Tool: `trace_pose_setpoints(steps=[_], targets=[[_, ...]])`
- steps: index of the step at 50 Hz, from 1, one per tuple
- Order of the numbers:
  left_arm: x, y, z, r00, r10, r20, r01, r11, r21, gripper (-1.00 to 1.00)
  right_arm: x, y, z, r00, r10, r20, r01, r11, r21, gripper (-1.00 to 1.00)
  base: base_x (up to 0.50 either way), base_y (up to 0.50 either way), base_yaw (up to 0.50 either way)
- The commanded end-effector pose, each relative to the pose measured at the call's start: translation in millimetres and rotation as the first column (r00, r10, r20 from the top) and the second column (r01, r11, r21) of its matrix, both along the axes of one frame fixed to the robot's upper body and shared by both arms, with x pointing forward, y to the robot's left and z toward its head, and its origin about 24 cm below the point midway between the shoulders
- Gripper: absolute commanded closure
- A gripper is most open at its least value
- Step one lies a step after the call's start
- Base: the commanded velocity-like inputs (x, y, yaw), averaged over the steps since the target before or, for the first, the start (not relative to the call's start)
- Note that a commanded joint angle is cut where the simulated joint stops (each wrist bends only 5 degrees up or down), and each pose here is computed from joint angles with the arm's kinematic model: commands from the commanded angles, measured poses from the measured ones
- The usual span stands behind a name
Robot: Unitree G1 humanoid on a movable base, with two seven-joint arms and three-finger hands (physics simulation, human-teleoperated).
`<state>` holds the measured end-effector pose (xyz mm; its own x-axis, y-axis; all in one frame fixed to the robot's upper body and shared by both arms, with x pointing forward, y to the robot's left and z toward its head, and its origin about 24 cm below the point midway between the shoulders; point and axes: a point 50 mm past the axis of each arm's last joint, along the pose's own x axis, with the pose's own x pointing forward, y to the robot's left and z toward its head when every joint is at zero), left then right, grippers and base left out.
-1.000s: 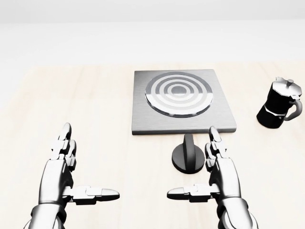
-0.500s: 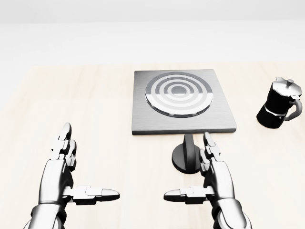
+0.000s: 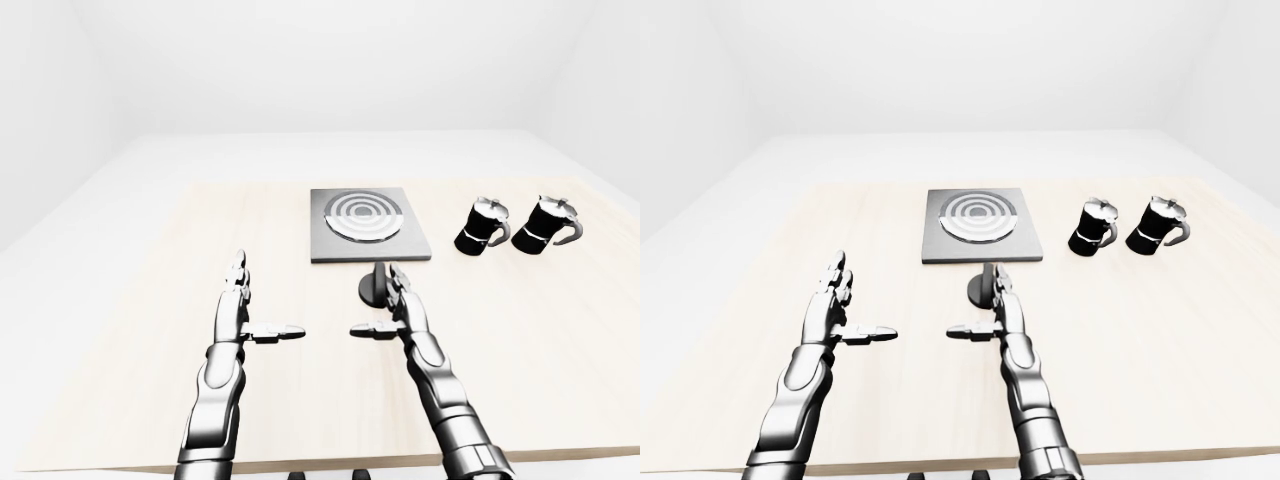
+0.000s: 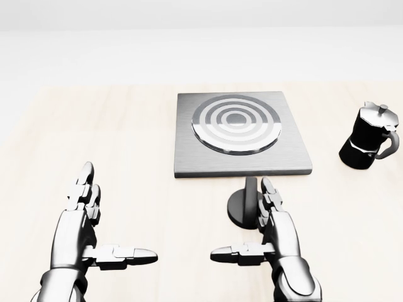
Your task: Turn off the stove.
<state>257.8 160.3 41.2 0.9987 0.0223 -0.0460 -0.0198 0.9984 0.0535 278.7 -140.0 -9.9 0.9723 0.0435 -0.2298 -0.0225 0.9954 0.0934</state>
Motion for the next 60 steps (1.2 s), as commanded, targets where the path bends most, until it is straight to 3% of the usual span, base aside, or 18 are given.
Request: trace_pose_setpoints(steps=[1, 7, 13, 25, 38, 48, 56, 58, 60], targets=[[1.1, 0, 0, 1.000, -0.004, -0.001, 0.004, 1.000, -0.018, -1.00, 6, 41, 3, 0.987, 0.149, -0.058, -0.143, 0.985, 0.096, -1.00, 0.00, 0.00, 0.01], [2.2, 0, -2, 1.000, -0.004, -0.003, 0.004, 1.000, -0.019, -1.00, 20, 49, 11, 0.980, 0.194, -0.042, -0.188, 0.976, 0.108, -1.00, 0.00, 0.00, 0.01], [1.7, 0, -1, 1.000, -0.005, -0.005, 0.005, 1.000, -0.020, -1.00, 28, 65, 35, 0.966, 0.253, 0.054, -0.257, 0.960, 0.110, -1.00, 0.00, 0.00, 0.00], [2.2, 0, -2, 1.000, -0.005, -0.006, 0.005, 1.000, -0.022, -1.00, 13, 93, 73, 0.908, 0.336, 0.252, -0.390, 0.896, 0.212, -1.00, 0.00, 0.00, 0.00], [2.0, 0, -2, 1.000, -0.005, -0.007, 0.005, 1.000, -0.024, -1.00, 8, 113, 112, 0.840, 0.361, 0.405, -0.481, 0.842, 0.246, -1.00, 0.00, 0.00, 0.00], [1.1, 0, 0, 1.000, -0.007, -0.007, 0.006, 1.000, -0.024, -1.00, 19, 125, 107, 0.801, 0.458, 0.386, -0.570, 0.781, 0.256, -1.00, 0.00, 0.00, 0.00], [1.6, 0, 0, 1.000, -0.007, -0.007, 0.007, 1.000, -0.025, -1.00, 24, 127, 105, 0.771, 0.515, 0.373, -0.610, 0.766, 0.204, -1.00, 0.00, 0.00, 0.00], [1.8, 0, -1, 1.000, -0.007, -0.008, 0.007, 1.000, -0.025, -1.00, 24, 128, 109, 0.752, 0.540, 0.379, -0.626, 0.766, 0.150, -1.00, 0.00, 0.00, 0.00], [2.8, 0, -2, 1.000, -0.007, -0.008, 0.007, 1.000, -0.026, -1.00, 23, 130, 114, 0.712, 0.594, 0.375, -0.647, 0.762, 0.022, -1.00, 0.00, 0.00, 0.00]])
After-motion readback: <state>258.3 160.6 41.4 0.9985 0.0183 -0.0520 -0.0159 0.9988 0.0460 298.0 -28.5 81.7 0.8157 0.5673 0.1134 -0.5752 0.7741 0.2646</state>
